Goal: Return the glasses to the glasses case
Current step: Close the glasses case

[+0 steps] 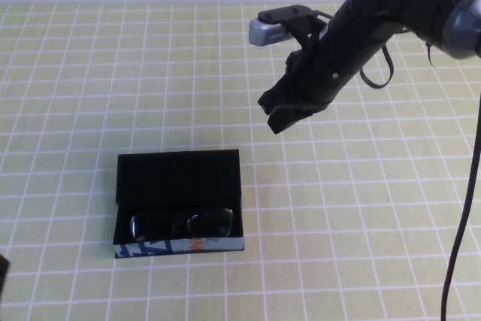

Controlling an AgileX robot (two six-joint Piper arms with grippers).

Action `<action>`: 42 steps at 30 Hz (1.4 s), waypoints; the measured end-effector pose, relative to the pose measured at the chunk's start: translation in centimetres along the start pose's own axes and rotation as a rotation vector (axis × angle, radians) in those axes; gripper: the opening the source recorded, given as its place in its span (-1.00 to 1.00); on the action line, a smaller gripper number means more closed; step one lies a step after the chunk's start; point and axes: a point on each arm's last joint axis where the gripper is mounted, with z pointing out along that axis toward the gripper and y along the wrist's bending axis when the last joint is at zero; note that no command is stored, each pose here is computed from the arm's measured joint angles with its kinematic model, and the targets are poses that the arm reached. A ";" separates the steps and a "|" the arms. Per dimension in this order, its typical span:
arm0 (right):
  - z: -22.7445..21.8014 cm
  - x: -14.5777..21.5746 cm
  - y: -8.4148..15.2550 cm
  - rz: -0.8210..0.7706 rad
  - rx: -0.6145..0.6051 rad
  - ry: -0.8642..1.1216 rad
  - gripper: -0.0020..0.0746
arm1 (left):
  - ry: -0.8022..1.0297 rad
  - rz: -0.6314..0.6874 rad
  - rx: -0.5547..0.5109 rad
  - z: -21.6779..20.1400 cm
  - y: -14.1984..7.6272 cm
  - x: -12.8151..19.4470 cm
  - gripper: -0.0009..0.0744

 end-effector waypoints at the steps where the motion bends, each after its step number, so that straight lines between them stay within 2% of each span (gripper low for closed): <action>1: 0.2 0.0 -0.1 0.008 -0.002 -0.009 -0.99 | 0.064 -0.015 -0.012 0.2 -0.3 -0.1 -0.98; 5: 0.3 -0.1 0.0 0.020 -0.021 -0.029 -0.99 | 0.356 -0.019 -0.074 1.8 -1.7 -1.1 -0.98; 8: 0.3 -0.1 0.0 0.023 -0.026 -0.032 -0.99 | 0.589 0.034 -0.109 3.6 -2.5 -1.5 -0.98; 11: 0.3 0.0 0.1 0.023 -0.032 -0.021 -0.99 | 0.817 0.079 -0.088 6.0 -2.9 -1.0 -0.98; 13: 0.3 0.1 0.1 0.019 -0.035 -0.011 -0.99 | 0.910 0.084 -0.022 7.5 -3.2 -0.3 -0.98; 16: 0.5 0.2 0.1 0.013 -0.039 -0.004 -0.99 | 0.969 0.043 0.079 9.6 -3.5 0.9 -0.98; 20: 0.9 0.3 0.0 0.023 -0.049 -0.017 -0.99 | 0.974 0.042 0.149 11.8 -3.1 2.3 -0.98; 31: 3.3 1.0 -0.9 0.085 -0.031 -0.085 -0.99 | 1.032 -0.004 0.152 15.4 -0.7 6.7 -0.98; 42: 4.9 0.2 -1.8 0.146 -0.029 -0.187 -0.99 | 1.006 0.042 0.201 16.2 -0.4 7.4 -0.98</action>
